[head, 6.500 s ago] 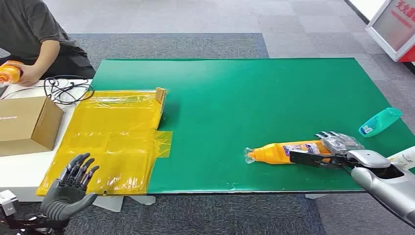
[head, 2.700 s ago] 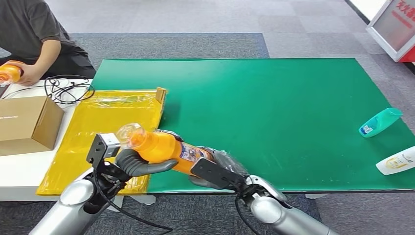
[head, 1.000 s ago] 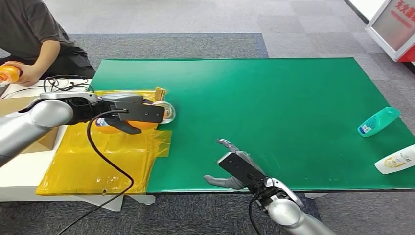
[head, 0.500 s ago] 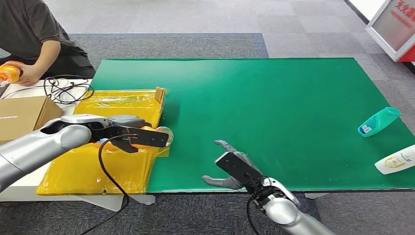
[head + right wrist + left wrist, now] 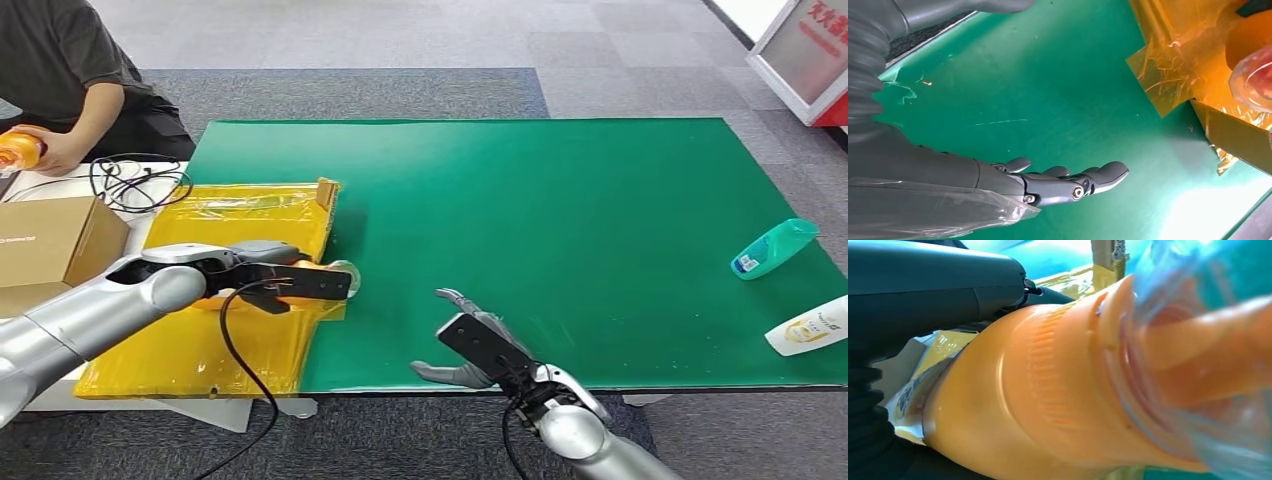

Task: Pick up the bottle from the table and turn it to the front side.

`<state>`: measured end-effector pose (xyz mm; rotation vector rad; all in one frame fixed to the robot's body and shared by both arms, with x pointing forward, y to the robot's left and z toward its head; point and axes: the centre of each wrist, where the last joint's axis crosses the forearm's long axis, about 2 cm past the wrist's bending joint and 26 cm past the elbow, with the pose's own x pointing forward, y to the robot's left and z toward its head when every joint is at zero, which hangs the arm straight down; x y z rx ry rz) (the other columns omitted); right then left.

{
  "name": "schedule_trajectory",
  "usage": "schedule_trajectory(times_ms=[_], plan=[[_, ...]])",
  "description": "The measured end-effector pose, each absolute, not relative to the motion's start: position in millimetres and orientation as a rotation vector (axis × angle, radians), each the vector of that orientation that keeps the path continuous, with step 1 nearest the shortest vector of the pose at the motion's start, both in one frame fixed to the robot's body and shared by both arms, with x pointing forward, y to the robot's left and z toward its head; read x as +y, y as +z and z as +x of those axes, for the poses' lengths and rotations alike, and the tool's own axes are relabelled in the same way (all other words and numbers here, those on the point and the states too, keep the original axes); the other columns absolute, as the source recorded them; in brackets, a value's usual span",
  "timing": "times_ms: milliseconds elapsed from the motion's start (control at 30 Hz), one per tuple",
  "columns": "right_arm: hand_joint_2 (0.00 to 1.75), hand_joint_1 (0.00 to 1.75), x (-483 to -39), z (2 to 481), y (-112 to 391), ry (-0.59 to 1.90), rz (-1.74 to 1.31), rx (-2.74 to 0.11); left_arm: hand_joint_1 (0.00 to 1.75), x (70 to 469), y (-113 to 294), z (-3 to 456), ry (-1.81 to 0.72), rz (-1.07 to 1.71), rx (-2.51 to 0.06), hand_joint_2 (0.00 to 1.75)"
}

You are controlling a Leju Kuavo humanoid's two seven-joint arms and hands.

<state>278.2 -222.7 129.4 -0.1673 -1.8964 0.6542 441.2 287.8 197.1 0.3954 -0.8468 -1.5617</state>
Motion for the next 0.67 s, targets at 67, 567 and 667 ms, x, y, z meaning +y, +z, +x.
schedule_trajectory(times_ms=[67, 567, 667], plan=[[1.75, 0.0, -223, 278, 129, 0.654, -0.168, -1.894, 0.03, 286, 194, 441, -1.549, 0.401, -0.845, 1.75], [1.75, 0.0, -223, 276, 127, 0.665, -0.174, -1.893, 0.0, 278, 187, 442, -1.507, 0.374, -0.854, 1.75], [1.75, 0.0, -223, 276, 128, 0.666, -0.175, -1.893, 0.0, 277, 188, 442, -1.498, 0.364, -0.86, 1.75]])
